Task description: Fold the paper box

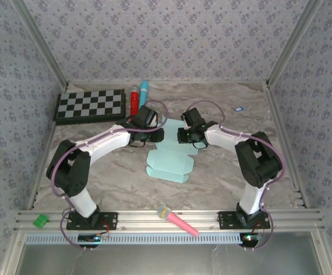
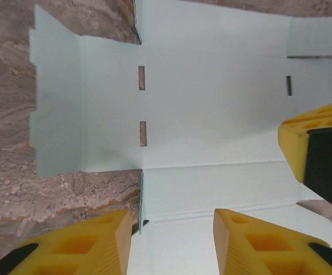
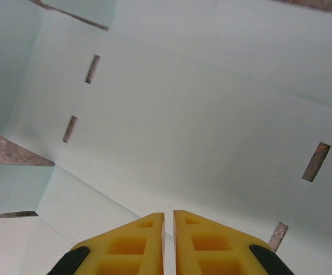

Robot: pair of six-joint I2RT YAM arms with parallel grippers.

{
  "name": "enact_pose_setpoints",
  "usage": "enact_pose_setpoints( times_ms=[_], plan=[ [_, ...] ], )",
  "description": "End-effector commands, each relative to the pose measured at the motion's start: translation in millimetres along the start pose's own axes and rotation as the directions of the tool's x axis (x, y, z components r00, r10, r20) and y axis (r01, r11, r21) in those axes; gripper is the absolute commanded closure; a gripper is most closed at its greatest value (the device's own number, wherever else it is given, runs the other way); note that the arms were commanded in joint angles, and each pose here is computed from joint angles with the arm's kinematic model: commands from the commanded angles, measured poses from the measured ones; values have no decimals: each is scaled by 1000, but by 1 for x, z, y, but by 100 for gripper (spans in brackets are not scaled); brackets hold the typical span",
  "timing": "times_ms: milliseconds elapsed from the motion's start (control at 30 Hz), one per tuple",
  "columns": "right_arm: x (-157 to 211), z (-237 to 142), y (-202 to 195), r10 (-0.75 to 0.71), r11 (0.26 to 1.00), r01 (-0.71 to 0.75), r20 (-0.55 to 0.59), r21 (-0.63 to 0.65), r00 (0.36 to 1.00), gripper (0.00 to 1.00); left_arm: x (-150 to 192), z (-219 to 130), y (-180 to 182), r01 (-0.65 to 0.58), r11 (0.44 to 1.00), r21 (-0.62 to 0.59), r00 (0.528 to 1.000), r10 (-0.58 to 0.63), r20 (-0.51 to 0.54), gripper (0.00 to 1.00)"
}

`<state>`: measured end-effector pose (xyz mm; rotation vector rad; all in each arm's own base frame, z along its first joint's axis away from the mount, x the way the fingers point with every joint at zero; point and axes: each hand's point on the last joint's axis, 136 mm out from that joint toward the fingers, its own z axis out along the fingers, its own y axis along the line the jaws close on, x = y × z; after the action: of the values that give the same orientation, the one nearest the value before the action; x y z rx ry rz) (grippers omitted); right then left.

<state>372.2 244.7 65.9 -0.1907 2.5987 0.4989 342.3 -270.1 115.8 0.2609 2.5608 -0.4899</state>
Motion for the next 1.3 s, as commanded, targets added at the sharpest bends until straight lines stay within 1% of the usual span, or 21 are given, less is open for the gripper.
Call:
enact_pose_setpoints(
  times_ms=[0, 100, 167, 233, 367, 533, 733, 767, 800, 1033, 1167, 1267],
  plan=[
    [-8, -4, -1, -18, 1000, 18, -18, -1, 1000, 86, 26, -11, 1, -33, 999, -17, 998, 32, -62, 64],
    [-17, 1, 3, -45, 999, 45, -32, -20, 998, 86, 44, -11, -8, -41, 999, 27, 994, 43, -101, 78],
    [-17, 7, 3, -53, 998, 52, -47, -24, 997, 86, 56, -7, -14, -39, 998, 52, 990, 45, -131, 91],
    [-16, 14, 2, -57, 998, 56, -65, -24, 996, 86, 67, -1, -19, -29, 997, 70, 987, 40, -155, 99],
    [-12, 25, -4, -52, 999, 51, -89, -16, 995, 87, 80, 14, -23, 19, 996, 83, 984, -4, -181, 100],
    [1, 34, -14, -31, 1000, 31, -123, -2, 992, 88, 98, 36, -15, 44, 999, 32, 971, -36, -236, 100],
    [17, 34, -20, -7, 1000, 9, -146, 13, 989, 88, 112, 53, 0, 44, 998, -37, 961, -52, -272, 100],
    [17, 33, -20, -6, 1000, 8, -142, 15, 990, 88, 113, 55, 4, 43, 998, -55, 960, -56, -275, 100],
    [32, 35, -26, 2, 1000, 4, -171, 30, 985, 88, 115, 56, 8, 39, 996, -76, 959, -59, -276, 100],
    [43, 25, -26, -1, 999, 9, -157, 51, 988, 88, 119, 57, 41, -8, 967, -254, 958, -65, -279, 100],
    [37, 13, -21, -20, 998, 28, -131, 54, 991, 88, 114, 53, 43, -29, 964, -266, 963, -45, -267, 100],
    [25, 1, -17, -40, 998, 45, -102, 52, 994, 84, 105, 47, 38, -36, 968, -249, 968, -28, -250, 100]
  ],
)
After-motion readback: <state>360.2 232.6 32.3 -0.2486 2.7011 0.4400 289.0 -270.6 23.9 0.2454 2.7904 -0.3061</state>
